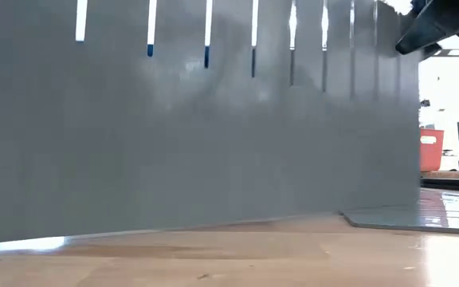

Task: Sort blocks
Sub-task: Insert the bin divider into the blue bin

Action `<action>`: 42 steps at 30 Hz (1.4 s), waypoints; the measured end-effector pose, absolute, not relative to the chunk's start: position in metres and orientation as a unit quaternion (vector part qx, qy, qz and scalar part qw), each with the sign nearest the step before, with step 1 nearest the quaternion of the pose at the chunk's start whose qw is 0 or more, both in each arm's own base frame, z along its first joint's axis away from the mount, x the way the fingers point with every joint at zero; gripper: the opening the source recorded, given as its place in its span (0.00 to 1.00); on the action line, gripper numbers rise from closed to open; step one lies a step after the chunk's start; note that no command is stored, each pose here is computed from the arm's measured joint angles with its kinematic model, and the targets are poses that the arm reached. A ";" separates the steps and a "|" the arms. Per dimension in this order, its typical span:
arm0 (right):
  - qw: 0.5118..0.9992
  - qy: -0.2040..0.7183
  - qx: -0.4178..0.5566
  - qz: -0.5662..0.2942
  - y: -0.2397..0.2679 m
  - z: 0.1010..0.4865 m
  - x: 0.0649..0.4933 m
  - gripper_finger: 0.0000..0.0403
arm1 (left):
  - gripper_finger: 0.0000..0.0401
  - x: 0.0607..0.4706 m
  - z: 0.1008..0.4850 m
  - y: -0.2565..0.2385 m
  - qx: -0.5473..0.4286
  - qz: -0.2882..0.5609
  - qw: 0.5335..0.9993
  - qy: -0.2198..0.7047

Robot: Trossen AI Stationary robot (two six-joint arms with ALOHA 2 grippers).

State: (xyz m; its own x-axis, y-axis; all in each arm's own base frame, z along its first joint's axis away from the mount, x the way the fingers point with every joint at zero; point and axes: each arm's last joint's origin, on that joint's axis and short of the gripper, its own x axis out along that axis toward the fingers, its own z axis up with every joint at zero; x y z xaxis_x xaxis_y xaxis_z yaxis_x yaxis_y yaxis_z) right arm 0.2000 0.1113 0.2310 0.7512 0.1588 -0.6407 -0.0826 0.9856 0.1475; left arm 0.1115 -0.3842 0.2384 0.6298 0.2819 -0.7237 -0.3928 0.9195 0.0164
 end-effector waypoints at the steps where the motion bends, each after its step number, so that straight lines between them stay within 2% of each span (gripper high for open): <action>1: 0.935 0.345 0.049 0.073 0.114 0.231 0.199 0.07 | 0.00 0.111 0.239 -0.384 -0.067 0.186 0.907 0.372; 5: 0.941 0.321 0.043 0.098 0.129 0.255 0.196 0.03 | 0.00 0.111 0.247 -0.379 -0.053 0.184 0.929 0.315; 10: 0.957 0.271 -0.010 0.102 0.141 0.329 0.184 0.02 | 0.00 0.125 0.279 -0.363 -0.026 0.162 0.958 0.236; 15: 0.956 0.270 -0.062 0.095 0.131 0.396 0.160 0.01 | 0.00 0.149 0.323 -0.332 0.073 0.162 0.974 0.140; 19: 0.952 0.283 -0.078 0.088 0.118 0.428 0.140 0.01 | 0.00 0.166 0.361 -0.294 0.158 0.188 0.962 0.122; 25: 0.950 0.281 -0.123 0.059 0.104 0.450 0.122 0.01 | 0.00 0.176 0.412 -0.230 0.251 0.226 0.931 0.139; 31: 0.937 0.278 -0.211 -0.005 0.091 0.447 0.126 0.01 | 0.00 0.171 0.453 -0.159 0.297 0.275 0.899 0.166; 35: 0.925 0.287 -0.244 -0.043 0.078 0.438 0.136 0.01 | 0.00 0.157 0.472 -0.118 0.288 0.297 0.892 0.181; 42: 0.929 0.266 -0.246 -0.073 0.035 0.438 0.128 0.01 | 0.00 0.128 0.489 -0.081 0.248 0.262 0.910 0.203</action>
State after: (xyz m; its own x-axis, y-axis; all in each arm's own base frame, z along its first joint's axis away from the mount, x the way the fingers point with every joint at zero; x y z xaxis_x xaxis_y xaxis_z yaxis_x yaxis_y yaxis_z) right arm 0.1276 0.0354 0.4379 0.8474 -0.2668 -0.4590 0.0052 0.8687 -0.4953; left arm 0.1278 -0.0812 0.4888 0.7804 0.5778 -0.2391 -0.3762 0.7392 0.5586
